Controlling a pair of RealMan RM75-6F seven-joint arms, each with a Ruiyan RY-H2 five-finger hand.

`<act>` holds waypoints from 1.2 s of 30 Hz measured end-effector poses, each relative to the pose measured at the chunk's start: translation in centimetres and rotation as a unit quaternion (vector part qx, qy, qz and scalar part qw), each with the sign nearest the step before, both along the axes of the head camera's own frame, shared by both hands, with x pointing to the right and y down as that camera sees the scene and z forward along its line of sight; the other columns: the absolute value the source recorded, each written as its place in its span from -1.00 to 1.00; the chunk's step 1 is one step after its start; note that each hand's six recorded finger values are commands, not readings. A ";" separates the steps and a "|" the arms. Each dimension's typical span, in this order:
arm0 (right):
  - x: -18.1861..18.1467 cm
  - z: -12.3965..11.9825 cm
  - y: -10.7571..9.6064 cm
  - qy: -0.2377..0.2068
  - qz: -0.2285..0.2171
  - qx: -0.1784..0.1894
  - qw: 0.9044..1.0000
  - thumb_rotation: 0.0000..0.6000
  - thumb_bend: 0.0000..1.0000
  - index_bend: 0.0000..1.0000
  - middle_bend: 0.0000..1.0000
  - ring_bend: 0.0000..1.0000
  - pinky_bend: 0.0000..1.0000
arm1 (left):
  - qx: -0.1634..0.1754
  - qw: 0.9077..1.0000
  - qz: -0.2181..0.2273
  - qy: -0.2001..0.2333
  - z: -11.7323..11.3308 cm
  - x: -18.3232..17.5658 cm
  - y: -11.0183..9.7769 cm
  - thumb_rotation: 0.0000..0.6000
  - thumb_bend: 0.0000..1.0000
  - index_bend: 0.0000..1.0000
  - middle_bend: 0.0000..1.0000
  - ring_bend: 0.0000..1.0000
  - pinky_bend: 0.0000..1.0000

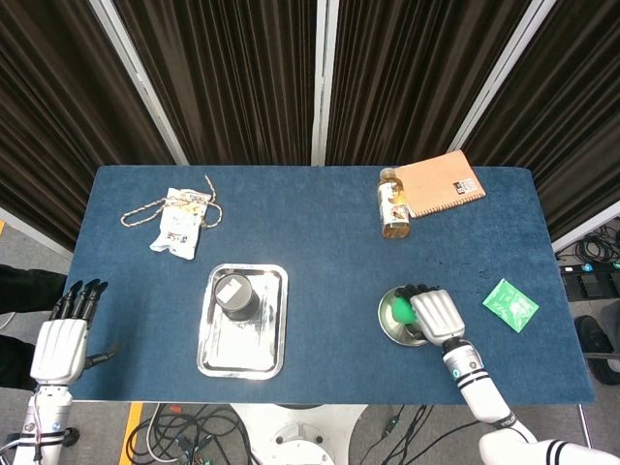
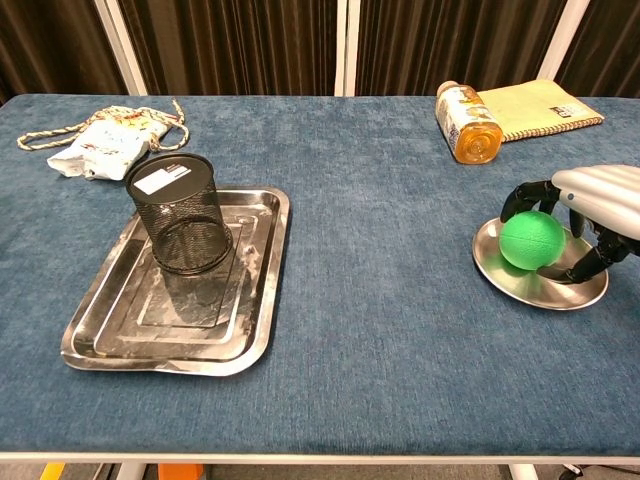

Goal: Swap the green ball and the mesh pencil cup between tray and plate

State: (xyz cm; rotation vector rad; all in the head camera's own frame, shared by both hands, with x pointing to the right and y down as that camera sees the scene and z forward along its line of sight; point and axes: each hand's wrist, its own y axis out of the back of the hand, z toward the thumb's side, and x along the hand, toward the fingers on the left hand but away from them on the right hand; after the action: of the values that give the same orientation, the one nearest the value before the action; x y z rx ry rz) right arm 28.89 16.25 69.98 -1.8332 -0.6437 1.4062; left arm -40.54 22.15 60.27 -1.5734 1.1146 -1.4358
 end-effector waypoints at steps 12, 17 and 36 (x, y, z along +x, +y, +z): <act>-3.7 -3.7 -2.9 -0.049 -0.048 0.041 0.997 1.00 -0.45 -0.05 -0.13 -0.28 -0.01 | 0.002 1.000 -0.004 0.000 -0.2 -0.2 0.1 1.00 -0.80 -0.78 -0.83 -0.95 -0.65; -8.5 -4.1 -3.1 -0.074 -0.106 0.029 0.991 1.00 -0.45 -0.05 -0.13 -0.28 -0.01 | 0.001 1.000 -0.006 0.000 -0.2 -0.3 0.2 1.00 -0.80 -0.78 -0.83 -0.95 -0.65; -13.7 -1.2 0.7 -0.082 -0.159 -0.029 0.983 1.00 -0.45 -0.04 -0.13 -0.28 -0.02 | -0.016 1.000 -0.014 0.002 0.4 -1.0 1.0 1.00 -0.79 -0.78 -0.83 -0.95 -0.65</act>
State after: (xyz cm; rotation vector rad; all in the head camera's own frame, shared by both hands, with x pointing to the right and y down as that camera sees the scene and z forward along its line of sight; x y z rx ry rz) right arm 15.17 16.93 68.80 -2.0097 -0.3713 1.0809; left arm -41.53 23.17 60.63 -1.5895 1.1258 -1.4768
